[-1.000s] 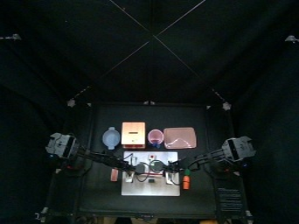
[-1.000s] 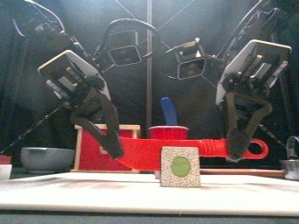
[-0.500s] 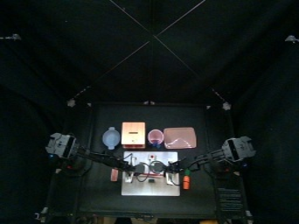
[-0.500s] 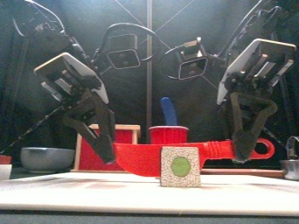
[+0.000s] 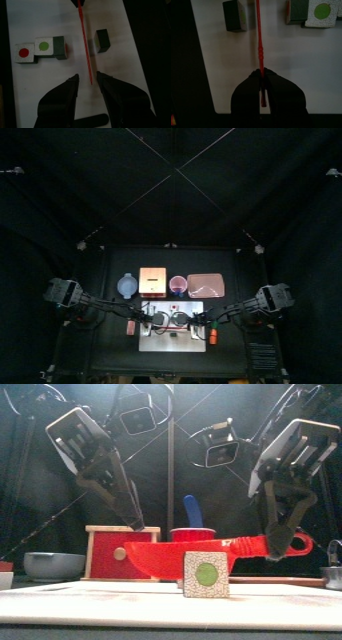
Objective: Cut the sushi into 4 pieces with the knife
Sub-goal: Cut the sushi into 4 pieces
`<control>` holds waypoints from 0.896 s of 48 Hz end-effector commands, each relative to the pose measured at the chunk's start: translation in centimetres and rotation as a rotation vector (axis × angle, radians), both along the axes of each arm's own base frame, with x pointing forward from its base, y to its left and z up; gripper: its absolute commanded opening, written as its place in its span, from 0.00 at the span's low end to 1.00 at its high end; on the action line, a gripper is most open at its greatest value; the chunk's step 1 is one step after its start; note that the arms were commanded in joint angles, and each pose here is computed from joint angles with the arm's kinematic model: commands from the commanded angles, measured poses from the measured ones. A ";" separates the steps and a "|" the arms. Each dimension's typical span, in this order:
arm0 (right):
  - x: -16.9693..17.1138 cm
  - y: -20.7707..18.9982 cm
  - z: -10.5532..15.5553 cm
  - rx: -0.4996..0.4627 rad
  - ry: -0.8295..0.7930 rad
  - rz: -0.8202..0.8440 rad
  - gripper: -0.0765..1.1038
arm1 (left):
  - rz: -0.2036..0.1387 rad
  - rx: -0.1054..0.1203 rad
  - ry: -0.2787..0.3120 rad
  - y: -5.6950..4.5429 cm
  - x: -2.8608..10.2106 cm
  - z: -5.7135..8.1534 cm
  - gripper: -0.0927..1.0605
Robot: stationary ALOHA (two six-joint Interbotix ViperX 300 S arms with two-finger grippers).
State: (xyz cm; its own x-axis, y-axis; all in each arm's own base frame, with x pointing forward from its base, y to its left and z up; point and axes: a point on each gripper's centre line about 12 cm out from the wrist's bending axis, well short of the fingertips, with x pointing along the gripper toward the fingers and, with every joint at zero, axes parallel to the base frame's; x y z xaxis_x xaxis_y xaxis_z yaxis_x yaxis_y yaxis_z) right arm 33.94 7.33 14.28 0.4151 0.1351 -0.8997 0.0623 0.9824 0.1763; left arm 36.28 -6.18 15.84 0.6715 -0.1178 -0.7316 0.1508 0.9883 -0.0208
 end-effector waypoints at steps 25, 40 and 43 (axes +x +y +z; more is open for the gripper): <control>-7.9 -2.6 7.5 0.107 -0.008 -0.090 0.33 | 0.061 0.023 -0.276 3.9 -1.7 5.6 0.73; -12.6 -3.1 8.4 0.186 0.051 -0.161 0.33 | 0.081 0.024 -0.293 4.6 -1.8 5.5 0.73; -13.1 -3.1 8.2 0.191 0.057 -0.179 0.33 | 0.088 0.025 -0.293 4.8 -1.8 5.5 0.73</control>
State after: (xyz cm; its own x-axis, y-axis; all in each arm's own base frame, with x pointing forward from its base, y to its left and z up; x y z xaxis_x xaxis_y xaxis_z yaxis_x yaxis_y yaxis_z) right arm 21.25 4.33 22.02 0.3794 0.2333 -0.8953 0.2372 0.9108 0.3379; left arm 34.31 -1.69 20.35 0.8430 -0.0421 -0.5363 0.0710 0.9969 0.0333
